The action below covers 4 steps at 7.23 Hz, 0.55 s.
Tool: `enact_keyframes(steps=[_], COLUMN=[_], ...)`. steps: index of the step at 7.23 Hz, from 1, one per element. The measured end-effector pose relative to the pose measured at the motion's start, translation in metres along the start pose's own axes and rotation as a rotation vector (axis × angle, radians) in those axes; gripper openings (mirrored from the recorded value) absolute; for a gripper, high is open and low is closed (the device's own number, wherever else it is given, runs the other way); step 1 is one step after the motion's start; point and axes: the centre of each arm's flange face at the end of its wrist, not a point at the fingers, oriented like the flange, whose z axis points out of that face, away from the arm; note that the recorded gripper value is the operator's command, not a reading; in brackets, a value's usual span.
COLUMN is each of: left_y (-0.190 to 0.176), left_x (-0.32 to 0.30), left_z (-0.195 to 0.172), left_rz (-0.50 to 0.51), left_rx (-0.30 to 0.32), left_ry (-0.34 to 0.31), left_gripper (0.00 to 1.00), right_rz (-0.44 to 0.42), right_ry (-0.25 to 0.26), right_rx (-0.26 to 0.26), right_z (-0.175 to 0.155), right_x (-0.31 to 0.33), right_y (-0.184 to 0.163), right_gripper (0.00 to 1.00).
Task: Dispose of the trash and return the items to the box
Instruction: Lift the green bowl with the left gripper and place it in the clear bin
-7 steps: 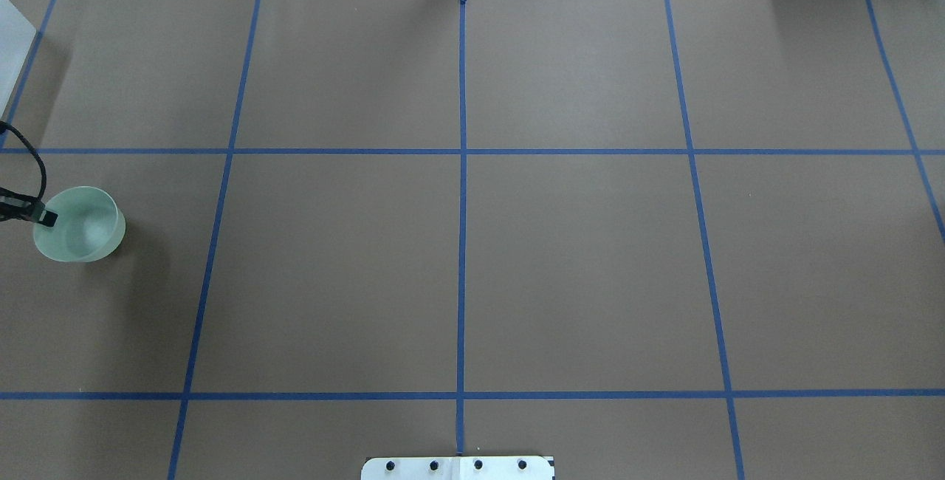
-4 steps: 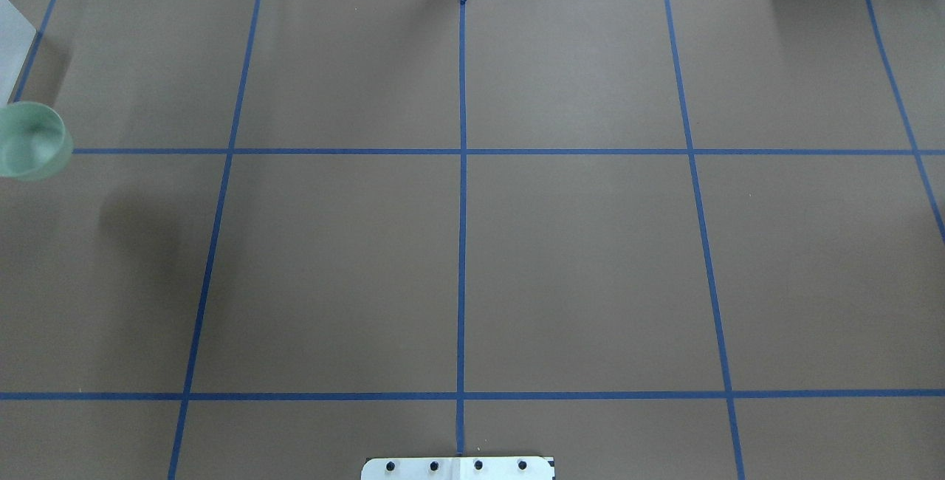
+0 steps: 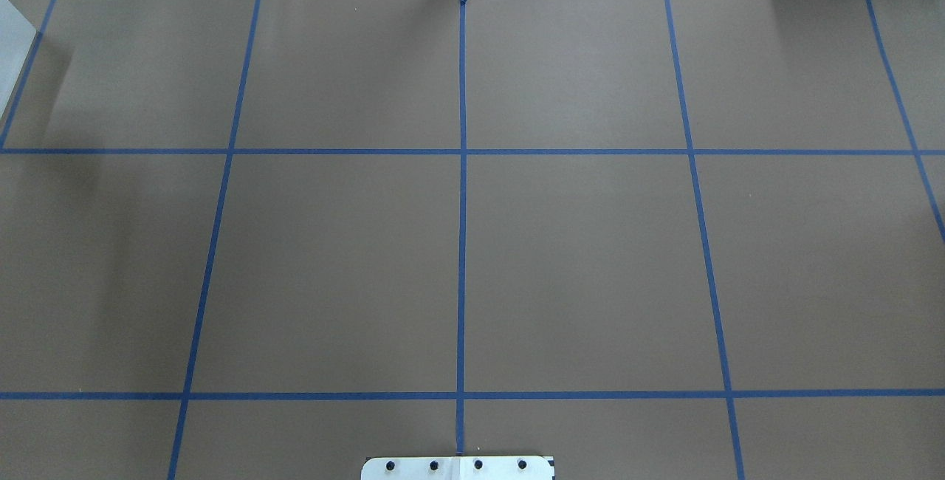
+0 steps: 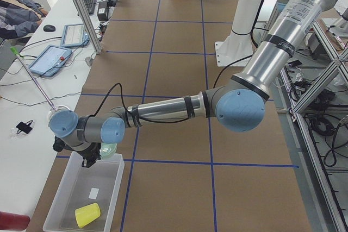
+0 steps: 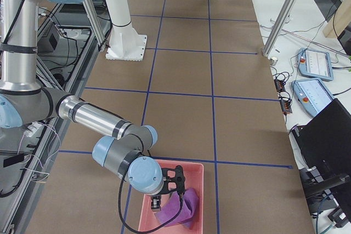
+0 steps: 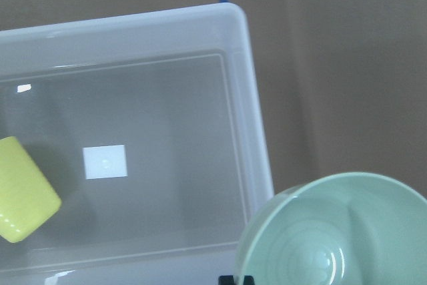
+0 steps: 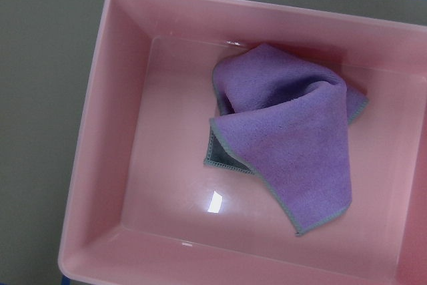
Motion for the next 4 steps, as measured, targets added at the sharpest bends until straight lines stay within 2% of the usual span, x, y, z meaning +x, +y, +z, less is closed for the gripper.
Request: enact_keyframes(steps=[2,4], left_y=[0.0,0.005], left_x=[-0.023,-0.042], left_z=[0.01,0.024], left_rz=[-0.133,-0.218], left_rx=[0.041,0.096], left_ry=[-0.003,-0.042], left_gripper=[0.0,0.0], right_rz=[0.013,0.022], right_ry=[0.001,0.0], right_rx=[0.0,0.0], right_z=[0.0,0.0], right_x=[0.0,0.0], right_y=[0.0,0.0], right_gripper=[1.0,1.0])
